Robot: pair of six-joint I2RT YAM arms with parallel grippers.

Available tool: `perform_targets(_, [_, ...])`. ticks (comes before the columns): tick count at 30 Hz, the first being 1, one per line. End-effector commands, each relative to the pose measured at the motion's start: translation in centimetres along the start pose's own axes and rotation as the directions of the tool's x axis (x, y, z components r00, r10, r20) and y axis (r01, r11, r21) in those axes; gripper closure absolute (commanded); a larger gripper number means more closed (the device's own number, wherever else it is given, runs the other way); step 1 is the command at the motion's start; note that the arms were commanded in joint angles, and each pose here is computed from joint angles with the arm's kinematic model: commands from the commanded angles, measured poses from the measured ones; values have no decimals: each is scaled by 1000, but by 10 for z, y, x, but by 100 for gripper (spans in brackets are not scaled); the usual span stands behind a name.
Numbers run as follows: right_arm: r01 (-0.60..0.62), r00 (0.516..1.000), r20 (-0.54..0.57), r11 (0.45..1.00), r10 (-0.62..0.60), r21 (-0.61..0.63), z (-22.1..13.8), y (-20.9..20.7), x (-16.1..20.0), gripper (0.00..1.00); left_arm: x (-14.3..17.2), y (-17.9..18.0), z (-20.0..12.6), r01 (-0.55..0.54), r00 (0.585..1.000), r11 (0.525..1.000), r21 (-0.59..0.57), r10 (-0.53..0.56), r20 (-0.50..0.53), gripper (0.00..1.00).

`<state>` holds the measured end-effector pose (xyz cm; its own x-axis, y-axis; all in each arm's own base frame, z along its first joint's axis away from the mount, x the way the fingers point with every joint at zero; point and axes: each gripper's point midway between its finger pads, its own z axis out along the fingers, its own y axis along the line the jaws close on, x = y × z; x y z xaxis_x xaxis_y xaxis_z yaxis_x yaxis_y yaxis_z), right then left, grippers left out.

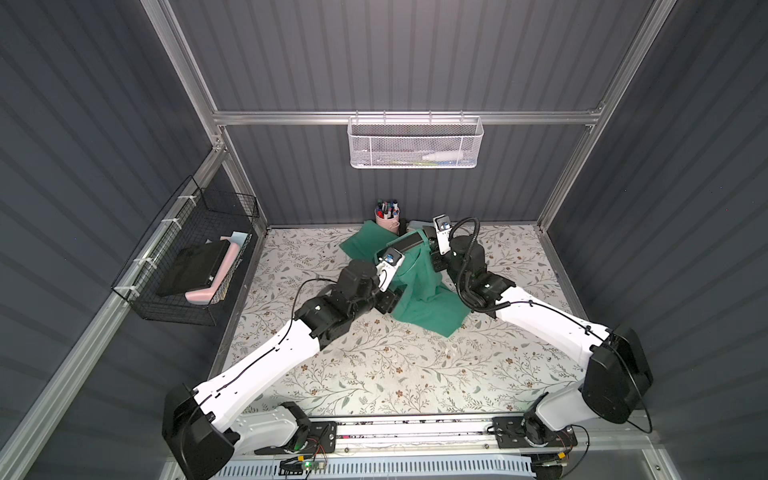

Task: Remove the belt from the trousers
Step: Adjust the trousers at the center of the board.

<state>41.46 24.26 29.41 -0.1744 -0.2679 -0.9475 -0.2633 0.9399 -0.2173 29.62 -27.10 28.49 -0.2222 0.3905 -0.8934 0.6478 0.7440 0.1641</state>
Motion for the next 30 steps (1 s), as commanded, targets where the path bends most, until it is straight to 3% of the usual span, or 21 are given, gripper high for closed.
perform_targets(1, [-123,991,68,988,117,91,-17,-30,-43,100,-17,-3,15,8,997,997,-82,-1,83,29])
perform_targets(7, [-133,990,47,988,129,77,-19,-31,-55,100,-36,-38,60,118,983,992,47,-123,139,26])
perform_targets(12, [-164,986,39,985,162,54,-23,-30,-55,100,-55,-39,97,135,979,991,20,-136,152,19])
perform_targets(16, [-166,986,3,984,166,60,-23,-30,-44,100,-61,-33,115,192,967,981,4,-190,170,19])
perform_targets(17, [-171,985,-1,983,172,60,-23,-31,-42,100,-59,-24,118,224,962,974,-16,-219,164,26])
perform_targets(20, [-222,975,-10,974,223,41,-25,-39,-34,100,-44,10,119,350,931,934,-76,-337,143,74])
perform_targets(22, [-257,966,-8,966,258,32,-26,-47,-28,100,-34,32,114,431,897,899,-81,-416,151,98])
perform_targets(30, [-315,948,-18,946,318,74,-29,-89,-4,100,-17,44,76,417,902,905,77,-423,84,100])
